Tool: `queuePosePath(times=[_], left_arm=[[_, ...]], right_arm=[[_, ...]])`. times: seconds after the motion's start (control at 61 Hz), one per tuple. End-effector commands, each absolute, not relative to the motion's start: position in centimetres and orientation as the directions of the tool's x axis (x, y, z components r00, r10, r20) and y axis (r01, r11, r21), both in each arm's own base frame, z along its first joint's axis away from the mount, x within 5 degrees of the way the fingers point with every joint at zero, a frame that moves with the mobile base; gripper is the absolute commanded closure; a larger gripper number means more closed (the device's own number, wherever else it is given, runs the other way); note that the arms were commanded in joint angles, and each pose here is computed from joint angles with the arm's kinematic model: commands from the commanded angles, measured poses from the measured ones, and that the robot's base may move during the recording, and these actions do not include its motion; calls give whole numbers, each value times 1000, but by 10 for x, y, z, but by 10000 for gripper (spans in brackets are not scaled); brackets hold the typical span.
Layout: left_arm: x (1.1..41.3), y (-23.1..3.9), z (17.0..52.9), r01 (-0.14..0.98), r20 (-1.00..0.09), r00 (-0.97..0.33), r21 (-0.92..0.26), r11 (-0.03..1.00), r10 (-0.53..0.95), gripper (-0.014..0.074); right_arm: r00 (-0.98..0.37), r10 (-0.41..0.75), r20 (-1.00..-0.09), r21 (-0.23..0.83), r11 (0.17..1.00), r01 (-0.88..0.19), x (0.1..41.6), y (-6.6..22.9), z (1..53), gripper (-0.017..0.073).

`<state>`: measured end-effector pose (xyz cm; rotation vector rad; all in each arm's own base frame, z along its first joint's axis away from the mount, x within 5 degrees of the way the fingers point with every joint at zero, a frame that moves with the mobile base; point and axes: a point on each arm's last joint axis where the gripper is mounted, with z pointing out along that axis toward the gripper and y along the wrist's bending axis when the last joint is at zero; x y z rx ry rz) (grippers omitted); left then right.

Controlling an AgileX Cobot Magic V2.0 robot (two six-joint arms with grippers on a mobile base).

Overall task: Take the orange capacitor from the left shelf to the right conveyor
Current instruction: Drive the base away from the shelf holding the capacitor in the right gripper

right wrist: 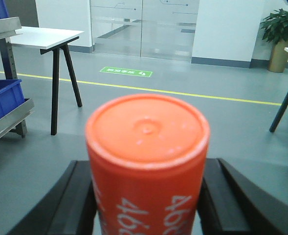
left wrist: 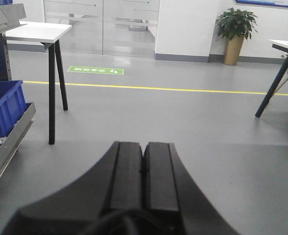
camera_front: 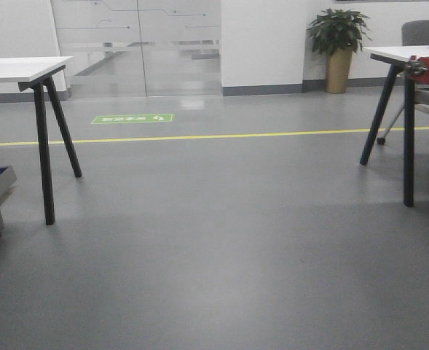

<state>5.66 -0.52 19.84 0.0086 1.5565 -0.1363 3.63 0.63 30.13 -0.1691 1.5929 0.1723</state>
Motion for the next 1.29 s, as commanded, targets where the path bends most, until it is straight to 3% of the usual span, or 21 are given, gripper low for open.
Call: queuePosePath(times=[0.0, 1.278], left_arm=[[54, -5, 209, 108, -988, 120, -81, 991, -94, 699], [54, -5, 209, 108, -988, 120, -81, 991, -94, 699]], right_arm=[[82, 7, -997, -11, 977, -214, 35, 6, 318, 402], [83, 7, -997, -11, 977, -214, 35, 6, 318, 402]])
